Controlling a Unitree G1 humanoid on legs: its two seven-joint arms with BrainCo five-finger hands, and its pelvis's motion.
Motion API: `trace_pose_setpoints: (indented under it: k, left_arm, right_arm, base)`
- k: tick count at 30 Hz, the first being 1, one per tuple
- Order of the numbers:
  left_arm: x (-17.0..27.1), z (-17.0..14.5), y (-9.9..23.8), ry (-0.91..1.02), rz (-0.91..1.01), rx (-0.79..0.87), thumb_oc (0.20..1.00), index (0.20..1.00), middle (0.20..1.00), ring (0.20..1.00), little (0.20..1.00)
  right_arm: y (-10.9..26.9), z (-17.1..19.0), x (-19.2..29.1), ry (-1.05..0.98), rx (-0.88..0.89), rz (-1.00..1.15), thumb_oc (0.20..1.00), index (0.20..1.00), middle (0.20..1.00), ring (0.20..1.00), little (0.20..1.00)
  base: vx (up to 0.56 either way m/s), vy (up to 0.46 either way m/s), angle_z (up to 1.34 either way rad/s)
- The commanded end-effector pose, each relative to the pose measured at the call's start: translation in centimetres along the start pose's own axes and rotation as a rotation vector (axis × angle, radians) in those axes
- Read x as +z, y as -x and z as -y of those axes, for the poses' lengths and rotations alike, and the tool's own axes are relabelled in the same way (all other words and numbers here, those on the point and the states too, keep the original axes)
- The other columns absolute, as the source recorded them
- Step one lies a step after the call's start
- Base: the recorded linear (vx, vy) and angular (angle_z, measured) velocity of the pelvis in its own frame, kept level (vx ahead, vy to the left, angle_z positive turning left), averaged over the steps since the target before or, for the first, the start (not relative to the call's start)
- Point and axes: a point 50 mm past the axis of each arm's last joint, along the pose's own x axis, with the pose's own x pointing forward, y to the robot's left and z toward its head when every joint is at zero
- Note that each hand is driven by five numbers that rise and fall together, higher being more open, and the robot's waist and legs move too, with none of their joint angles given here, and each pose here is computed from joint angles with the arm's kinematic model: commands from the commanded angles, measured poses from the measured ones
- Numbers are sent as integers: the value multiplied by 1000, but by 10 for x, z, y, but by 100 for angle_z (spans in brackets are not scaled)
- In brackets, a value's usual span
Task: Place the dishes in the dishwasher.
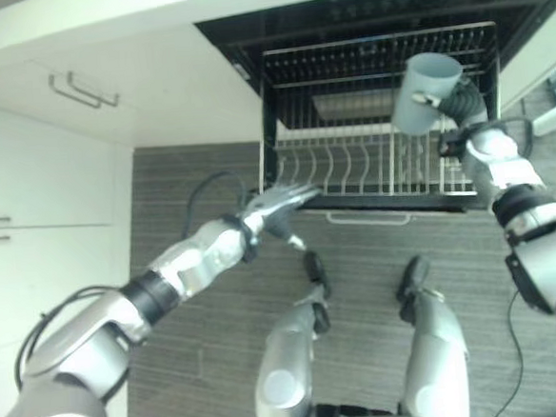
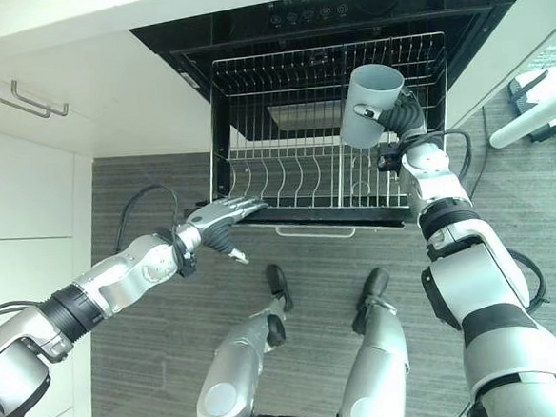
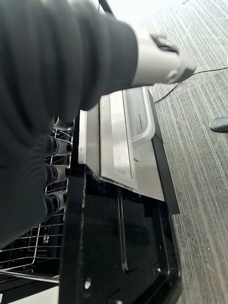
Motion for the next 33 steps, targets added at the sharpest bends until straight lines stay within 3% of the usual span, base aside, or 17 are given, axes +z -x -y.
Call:
trace_pose_setpoints:
  k: [1, 2, 9, 19, 24, 27, 33]
  left_arm:
    - [14, -15, -2, -49, 74, 52, 1000, 1000, 1000, 1000, 1000]
    - [15, -15, -2, -45, 75, 56, 1000, 1000, 1000, 1000, 1000]
    - [16, -12, -2, -35, 70, 64, 1000, 1000, 1000, 1000, 1000]
    - [15, -2, 1, -19, 69, 60, 1000, 1000, 1000, 1000, 1000]
    - [17, 5, 3, -11, 60, 58, 1000, 1000, 1000, 1000, 1000]
    - [11, 15, 6, -4, 15, 49, 1000, 1000, 1000, 1000, 1000]
    - [-7, 36, 15, 42, -95, 69, 1000, 1000, 1000, 1000, 1000]
  right_arm:
    - [-5, 17, 23, 75, -137, 76, 514, 514, 514, 514, 514]
    - [-4, 21, 25, 90, -188, 100, 1000, 1000, 1000, 1000, 1000]
    - [-1, 32, 29, 152, -368, 134, 1000, 1000, 1000, 1000, 1000]
    - [1, 32, 29, 140, -414, 156, 1000, 1000, 1000, 1000, 1000]
    - [4, 28, 36, -156, -424, 249, 1000, 1000, 1000, 1000, 1000]
    - [13, 0, 42, -388, -337, 356, 1000, 1000, 1000, 1000, 1000]
    - [36, -37, 24, -532, -284, 351, 1000, 1000, 1000, 1000, 1000]
  base:
    - [0, 0, 0]
    - [0, 0, 0]
    - [6, 18, 0]
    - [8, 4, 0]
    - [0, 0, 0]
    - [23, -5, -10]
    - [20, 9, -5]
